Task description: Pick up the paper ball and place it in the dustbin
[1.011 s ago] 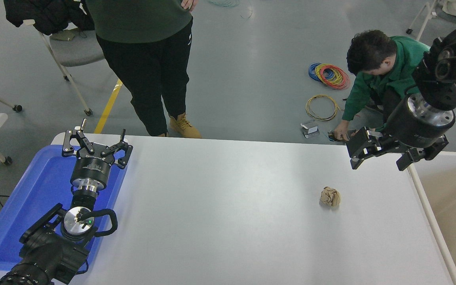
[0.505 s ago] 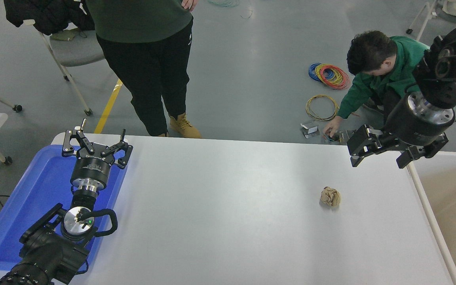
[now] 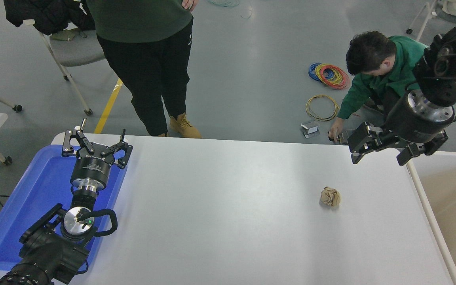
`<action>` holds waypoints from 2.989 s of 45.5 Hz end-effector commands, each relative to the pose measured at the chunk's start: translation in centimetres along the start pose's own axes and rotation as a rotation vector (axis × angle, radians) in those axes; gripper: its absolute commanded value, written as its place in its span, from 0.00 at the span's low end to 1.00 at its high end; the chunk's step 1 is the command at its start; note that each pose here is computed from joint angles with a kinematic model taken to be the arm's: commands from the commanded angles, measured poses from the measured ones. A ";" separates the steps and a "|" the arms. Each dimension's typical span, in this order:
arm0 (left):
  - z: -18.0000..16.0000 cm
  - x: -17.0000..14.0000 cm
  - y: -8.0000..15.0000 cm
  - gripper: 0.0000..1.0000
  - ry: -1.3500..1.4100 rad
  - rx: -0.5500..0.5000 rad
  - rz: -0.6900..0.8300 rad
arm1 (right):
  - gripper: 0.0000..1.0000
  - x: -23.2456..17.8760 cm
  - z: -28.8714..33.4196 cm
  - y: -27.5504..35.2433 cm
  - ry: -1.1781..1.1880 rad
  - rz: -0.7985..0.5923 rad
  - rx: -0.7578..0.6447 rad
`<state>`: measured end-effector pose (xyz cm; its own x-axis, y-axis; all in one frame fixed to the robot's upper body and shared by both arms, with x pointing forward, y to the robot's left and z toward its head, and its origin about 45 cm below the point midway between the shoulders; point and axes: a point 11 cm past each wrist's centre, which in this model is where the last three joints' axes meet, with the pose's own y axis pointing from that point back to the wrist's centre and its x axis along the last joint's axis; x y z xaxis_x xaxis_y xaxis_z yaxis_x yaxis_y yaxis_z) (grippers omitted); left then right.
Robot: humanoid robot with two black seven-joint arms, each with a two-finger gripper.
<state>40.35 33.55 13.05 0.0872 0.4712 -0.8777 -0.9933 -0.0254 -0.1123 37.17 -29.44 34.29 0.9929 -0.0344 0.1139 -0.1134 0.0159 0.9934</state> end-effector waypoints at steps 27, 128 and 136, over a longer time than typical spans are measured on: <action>0.0 0.0 0.0 1.00 0.000 0.000 0.000 | 1.00 0.2 -0.1 -0.9 0.006 -0.009 -0.012; -0.1 0.0 0.0 1.00 0.001 0.001 0.000 | 1.00 0.3 0.3 -23.5 -0.024 0.377 -0.007; 0.0 0.0 0.0 1.00 0.000 0.000 0.000 | 1.00 -0.2 -0.6 -25.3 -0.041 0.407 0.019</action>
<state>40.35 33.51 13.04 0.0874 0.4708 -0.8779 -0.9934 -0.0249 -0.1123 40.49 -29.92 11.92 0.8842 -0.0499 0.4644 -0.4633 0.0327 0.8856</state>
